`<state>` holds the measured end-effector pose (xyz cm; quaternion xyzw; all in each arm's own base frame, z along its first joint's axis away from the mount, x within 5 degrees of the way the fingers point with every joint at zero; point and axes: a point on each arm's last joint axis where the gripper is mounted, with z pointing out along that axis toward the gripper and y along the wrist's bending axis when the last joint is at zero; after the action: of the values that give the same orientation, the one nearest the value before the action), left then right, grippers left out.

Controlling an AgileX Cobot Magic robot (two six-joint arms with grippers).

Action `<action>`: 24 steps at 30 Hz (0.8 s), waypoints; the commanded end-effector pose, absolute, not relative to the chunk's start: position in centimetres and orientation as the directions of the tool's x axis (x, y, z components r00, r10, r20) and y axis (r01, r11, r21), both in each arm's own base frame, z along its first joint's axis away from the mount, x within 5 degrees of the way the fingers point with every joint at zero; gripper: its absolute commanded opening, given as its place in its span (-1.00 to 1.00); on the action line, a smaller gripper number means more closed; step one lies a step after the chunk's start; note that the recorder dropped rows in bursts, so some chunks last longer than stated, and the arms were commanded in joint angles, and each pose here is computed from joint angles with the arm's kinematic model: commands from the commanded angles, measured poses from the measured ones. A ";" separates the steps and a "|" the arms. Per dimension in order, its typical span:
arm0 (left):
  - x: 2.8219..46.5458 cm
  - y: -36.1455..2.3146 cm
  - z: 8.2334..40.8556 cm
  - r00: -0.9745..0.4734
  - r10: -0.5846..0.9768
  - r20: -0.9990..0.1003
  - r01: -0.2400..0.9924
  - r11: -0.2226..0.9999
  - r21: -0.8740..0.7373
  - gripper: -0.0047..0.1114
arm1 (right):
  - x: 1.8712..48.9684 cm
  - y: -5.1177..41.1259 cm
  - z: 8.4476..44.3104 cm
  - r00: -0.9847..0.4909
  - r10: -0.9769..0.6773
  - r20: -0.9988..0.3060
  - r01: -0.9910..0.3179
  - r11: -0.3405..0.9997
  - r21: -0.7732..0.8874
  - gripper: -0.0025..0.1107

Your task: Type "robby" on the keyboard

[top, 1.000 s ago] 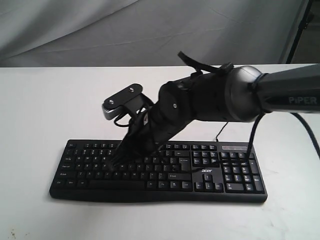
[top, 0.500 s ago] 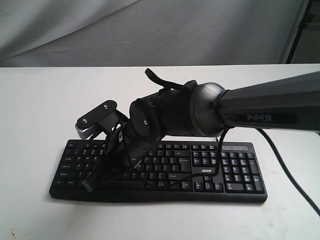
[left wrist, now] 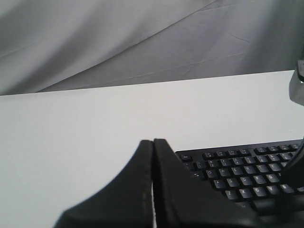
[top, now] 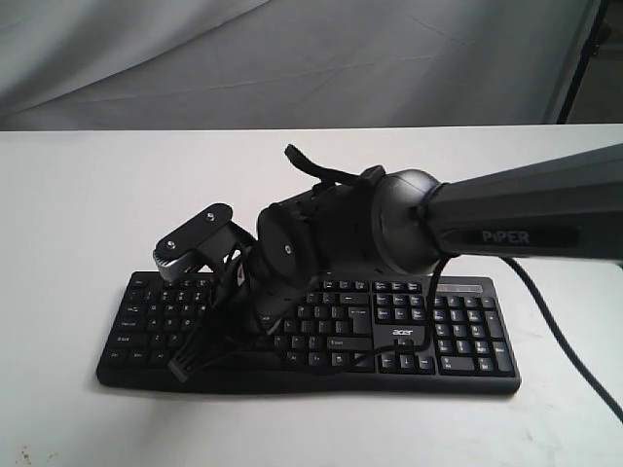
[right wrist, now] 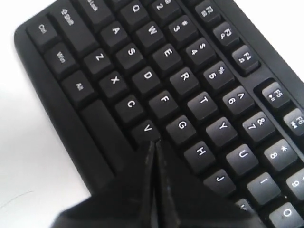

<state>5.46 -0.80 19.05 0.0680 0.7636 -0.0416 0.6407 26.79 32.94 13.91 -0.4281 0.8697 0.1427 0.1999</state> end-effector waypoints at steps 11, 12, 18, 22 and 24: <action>5.5 -0.8 19.0 -0.163 0.052 -0.985 0.163 0.986 0.026 -0.92 | 26.9 33.0 12.3 -0.563 -0.676 -0.475 -0.791 0.607 0.074 -0.96; 5.5 -0.8 19.0 -0.163 0.052 -0.985 0.163 0.986 0.026 -0.92 | 26.9 32.9 12.5 -0.560 -0.676 -0.479 -0.793 0.606 0.072 -0.96; 5.5 -0.8 19.0 -0.163 0.052 -0.985 0.163 0.986 0.026 -0.92 | 26.9 32.9 13.9 -0.545 -0.673 -0.501 -0.798 0.599 0.063 -0.96; 5.5 -0.8 19.0 -0.163 0.052 -0.985 0.163 0.986 0.026 -0.92 | 26.9 32.9 13.8 -0.545 -0.674 -0.499 -0.798 0.599 0.063 -0.96; 5.5 -0.8 19.0 -0.163 0.052 -0.985 0.163 0.986 0.026 -0.92 | 26.9 32.9 13.7 -0.546 -0.674 -0.498 -0.798 0.600 0.063 -0.96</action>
<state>5.46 -0.80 19.05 0.0680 0.7636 -0.0416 0.6407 26.97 32.99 13.52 -0.4236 0.8676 0.1448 0.2166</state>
